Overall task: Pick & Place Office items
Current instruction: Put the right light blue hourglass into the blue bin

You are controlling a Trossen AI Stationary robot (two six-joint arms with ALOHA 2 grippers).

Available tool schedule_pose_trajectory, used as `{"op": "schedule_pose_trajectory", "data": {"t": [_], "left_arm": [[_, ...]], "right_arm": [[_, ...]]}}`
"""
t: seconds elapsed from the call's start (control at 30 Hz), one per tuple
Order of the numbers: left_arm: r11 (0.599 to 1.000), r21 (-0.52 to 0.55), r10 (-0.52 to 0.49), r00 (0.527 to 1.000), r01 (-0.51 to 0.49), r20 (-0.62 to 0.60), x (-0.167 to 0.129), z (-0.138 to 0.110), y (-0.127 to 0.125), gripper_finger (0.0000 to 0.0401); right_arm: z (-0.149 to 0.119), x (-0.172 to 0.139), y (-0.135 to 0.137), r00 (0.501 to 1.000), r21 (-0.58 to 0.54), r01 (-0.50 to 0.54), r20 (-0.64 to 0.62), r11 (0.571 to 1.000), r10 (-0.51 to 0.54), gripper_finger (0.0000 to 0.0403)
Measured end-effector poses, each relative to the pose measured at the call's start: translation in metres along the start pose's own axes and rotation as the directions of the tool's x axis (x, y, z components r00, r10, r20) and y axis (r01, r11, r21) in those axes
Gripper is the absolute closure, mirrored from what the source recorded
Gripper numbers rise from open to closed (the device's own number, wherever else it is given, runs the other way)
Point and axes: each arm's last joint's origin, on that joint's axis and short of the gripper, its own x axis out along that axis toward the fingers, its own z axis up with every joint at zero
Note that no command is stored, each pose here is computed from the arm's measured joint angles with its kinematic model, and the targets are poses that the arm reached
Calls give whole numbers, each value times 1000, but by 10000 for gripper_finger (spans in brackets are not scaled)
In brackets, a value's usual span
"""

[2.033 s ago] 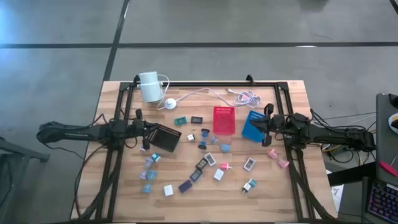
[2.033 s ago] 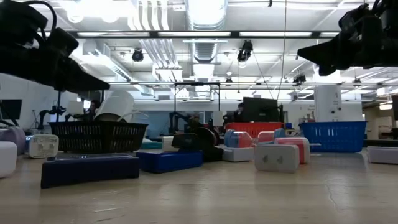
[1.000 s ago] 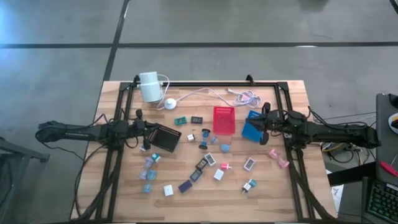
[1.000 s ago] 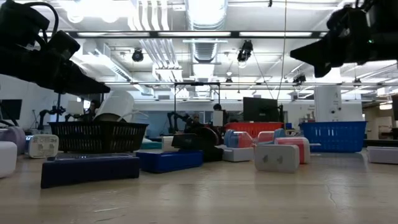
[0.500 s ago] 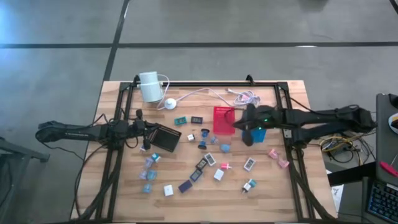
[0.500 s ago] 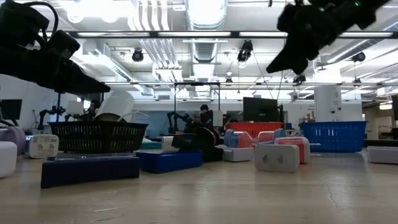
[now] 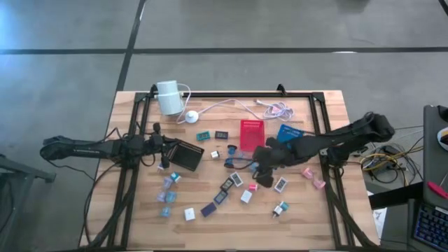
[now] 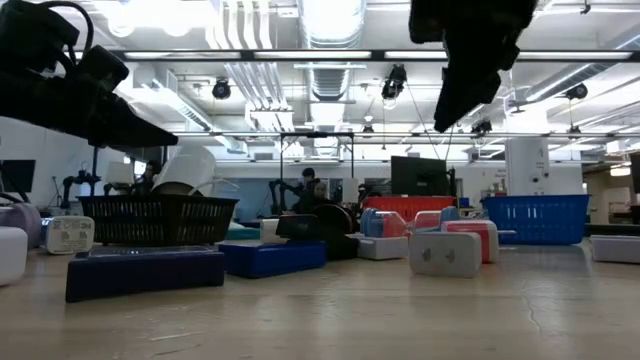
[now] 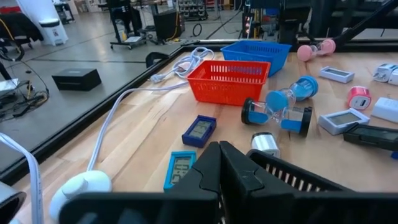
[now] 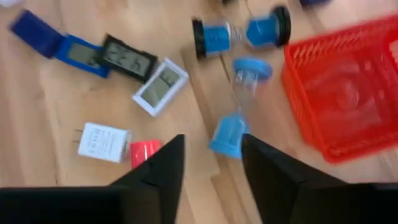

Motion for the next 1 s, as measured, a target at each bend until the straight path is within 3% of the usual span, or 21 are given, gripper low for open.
{"op": "schedule_pose_trajectory", "data": {"t": [0.17, 0.4, 0.8, 1.0], "left_arm": [[1000, -22, -4, 1000, 4, -3, 0, -1, 0, 396], [999, -44, -8, 1000, 7, -10, 0, -2, 0, 396], [999, -47, -8, 1000, 7, -25, 0, -3, 0, 396], [998, -58, -8, 1000, 6, -25, 0, -3, 0, 396]], "right_arm": [[14, 16, 14, 986, 73, 130, -112, 989, -122, 163], [22, 45, 27, 943, 46, 253, -233, 966, -236, 108], [7, 71, 14, 895, 52, 358, -304, 932, -326, 85], [4, 81, 12, 907, 89, 329, -308, 940, -288, 90]]}}
